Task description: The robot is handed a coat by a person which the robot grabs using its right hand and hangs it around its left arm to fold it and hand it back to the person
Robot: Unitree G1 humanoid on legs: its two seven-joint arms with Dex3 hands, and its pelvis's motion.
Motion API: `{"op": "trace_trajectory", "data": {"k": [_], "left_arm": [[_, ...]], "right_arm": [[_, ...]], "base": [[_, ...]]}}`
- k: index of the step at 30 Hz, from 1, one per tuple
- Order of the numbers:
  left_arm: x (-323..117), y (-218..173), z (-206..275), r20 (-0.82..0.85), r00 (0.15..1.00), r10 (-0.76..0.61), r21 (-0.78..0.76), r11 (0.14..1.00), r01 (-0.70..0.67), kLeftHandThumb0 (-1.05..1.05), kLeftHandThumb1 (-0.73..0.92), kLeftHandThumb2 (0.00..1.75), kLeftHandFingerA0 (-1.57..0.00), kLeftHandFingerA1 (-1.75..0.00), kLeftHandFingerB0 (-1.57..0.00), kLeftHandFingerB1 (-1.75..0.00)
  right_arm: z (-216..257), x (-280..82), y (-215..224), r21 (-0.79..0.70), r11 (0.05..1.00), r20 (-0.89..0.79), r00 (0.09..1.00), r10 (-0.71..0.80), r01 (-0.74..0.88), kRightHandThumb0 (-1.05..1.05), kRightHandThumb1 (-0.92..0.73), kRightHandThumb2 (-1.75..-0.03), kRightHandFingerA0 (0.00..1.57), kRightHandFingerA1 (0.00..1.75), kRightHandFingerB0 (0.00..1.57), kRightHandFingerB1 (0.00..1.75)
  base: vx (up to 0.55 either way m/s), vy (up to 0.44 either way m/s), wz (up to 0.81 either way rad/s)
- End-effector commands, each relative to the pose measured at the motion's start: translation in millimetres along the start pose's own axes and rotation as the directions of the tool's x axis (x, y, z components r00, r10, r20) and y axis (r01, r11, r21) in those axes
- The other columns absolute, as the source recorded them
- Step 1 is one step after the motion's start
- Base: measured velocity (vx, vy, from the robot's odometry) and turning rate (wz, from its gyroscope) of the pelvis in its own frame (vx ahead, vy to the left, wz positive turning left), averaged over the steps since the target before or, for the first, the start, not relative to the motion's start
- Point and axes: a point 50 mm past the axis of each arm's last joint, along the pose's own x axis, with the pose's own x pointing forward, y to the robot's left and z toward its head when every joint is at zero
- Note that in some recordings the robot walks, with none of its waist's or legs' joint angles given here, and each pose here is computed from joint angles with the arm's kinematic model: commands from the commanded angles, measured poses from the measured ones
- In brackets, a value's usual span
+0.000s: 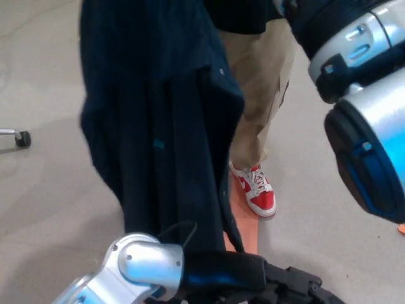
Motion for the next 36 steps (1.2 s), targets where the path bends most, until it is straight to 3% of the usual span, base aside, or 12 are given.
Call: {"op": "trace_trajectory", "data": {"k": [1, 8, 11, 12, 13, 21, 23, 26, 28, 33, 34, 36], "left_arm": [[12.6, 6.5, -0.7, -0.011, 1.000, -0.004, -0.024, 1.000, 0.004, -0.77, 0.71, 1.06, -0.02, -0.39, -0.06, -0.33], [38.9, 16.2, 4.1, -0.006, 1.000, 0.009, 0.051, 0.999, -0.008, -0.76, 0.92, 0.70, -0.10, -0.34, -0.14, -0.28], [53.5, 26.1, -1.5, 0.004, 1.000, 0.022, 0.050, 0.999, -0.022, -0.80, 0.74, 1.11, -0.03, -0.45, -0.13, -0.46], [58.3, 30.0, -4.1, 0.005, 1.000, 0.030, 0.049, 0.998, -0.030, -0.35, 0.56, 1.13, -0.01, -0.51, 0.00, -0.49], [59.7, 32.3, -5.3, 0.005, 0.999, 0.034, 0.050, 0.998, -0.034, -0.35, 0.57, 1.14, -0.01, -0.51, 0.00, -0.48], [71.8, 60.8, -8.3, -0.031, 0.991, 0.134, 0.046, 0.990, -0.132, -0.61, 0.92, 0.72, -0.14, -0.34, -0.18, -0.32], [70.3, 77.2, -6.4, -0.046, 0.980, 0.193, 0.084, 0.979, -0.188, -0.63, 0.92, 0.73, -0.19, -0.35, -0.22, -0.33], [68.0, 89.2, -4.8, -0.063, 0.968, 0.243, 0.089, 0.968, -0.237, -0.61, 0.92, 0.68, -0.21, -0.38, -0.27, -0.35], [52.8, 105.1, -6.9, -0.102, 0.951, 0.291, 0.066, 0.956, -0.285, -0.34, 0.56, 1.12, -0.01, -0.50, 0.00, -0.47], [33.5, 127.4, -11.0, -0.119, 0.923, 0.366, 0.047, 0.931, -0.363, -0.68, 0.90, 0.68, -0.24, -0.31, -0.30, -0.31], [26.7, 133.0, -10.7, -0.110, 0.918, 0.380, 0.048, 0.925, -0.377, -0.61, 0.91, 0.68, -0.23, -0.30, -0.29, -0.30], [11.4, 145.0, -8.2, -0.087, 0.899, 0.429, 0.076, 0.903, -0.423, -0.61, 0.91, 0.68, -0.28, -0.33, -0.33, -0.31]], "right_arm": [[44.1, 1.6, 0.5, 0.056, 0.998, 0.150, 0.989, -0.021, 0.013, -0.42, -0.88, -0.66, 0.79, 0.58, 0.70, 0.51], [70.4, -0.9, 16.9, 0.134, 0.990, 0.202, 0.979, 0.022, -0.050, -0.41, -0.68, -1.07, 0.80, 0.84, 0.56, 0.67], [89.7, -4.2, 21.9, 0.182, 0.981, 0.263, 0.965, 0.019, -0.069, -0.47, -0.85, -0.65, 0.85, 0.92, 0.79, 0.62], [96.6, -5.2, 23.3, 0.206, 0.975, 0.263, 0.965, 0.025, -0.081, -0.41, -0.69, -1.10, 0.87, 1.03, 0.77, 0.85], [99.6, -5.8, 23.7, 0.224, 0.970, 0.269, 0.963, 0.030, -0.093, -0.47, -0.87, -0.66, 0.81, 1.24, 0.74, 0.87], [124.2, -19.8, 38.9, 0.349, 0.912, 0.385, 0.920, 0.070, -0.215, -0.45, -0.86, -0.66, 0.81, 1.28, 0.77, 0.90], [136.9, -26.9, 40.6, 0.388, 0.885, 0.415, 0.906, 0.082, -0.258, -0.39, -0.70, -1.10, 0.88, 1.05, 0.78, 0.86], [143.5, -32.0, 34.5, 0.385, 0.887, 0.440, 0.895, 0.067, -0.256, -0.43, -0.88, -0.65, 0.70, 1.14, 0.66, 0.72], [149.6, -38.9, 20.0, 0.297, 0.940, 0.440, 0.898, 0.019, -0.165, -0.41, -0.89, -0.67, 0.76, 1.75, 0.64, 1.64], [152.9, -47.5, -0.4, 0.309, 0.942, 0.443, 0.896, -0.018, -0.134, -0.40, -0.90, -0.67, 0.71, 1.75, 0.62, 1.54], [152.9, -52.7, -5.8, 0.244, 0.967, 0.477, 0.877, -0.053, -0.074, -0.25, -0.82, -0.67, 0.72, 1.45, 0.65, 0.74], [151.8, -65.0, -14.2, 0.166, 0.986, 0.532, 0.843, -0.079, -0.012, -0.24, -0.78, -0.65, 0.79, 1.36, 0.64, 0.63]], "base": [[0.00, 0.000, 0.00], [0.00, 0.000, 0.00], [0.00, 0.000, 0.00], [0.00, 0.000, 0.00], [0.00, 0.000, 0.00], [0.00, 0.000, 0.00], [0.00, 0.000, 0.00], [0.00, 0.000, 0.00], [0.00, 0.000, 0.00], [0.00, 0.000, 0.00], [0.00, 0.000, 0.00], [0.00, 0.000, 0.00]]}}
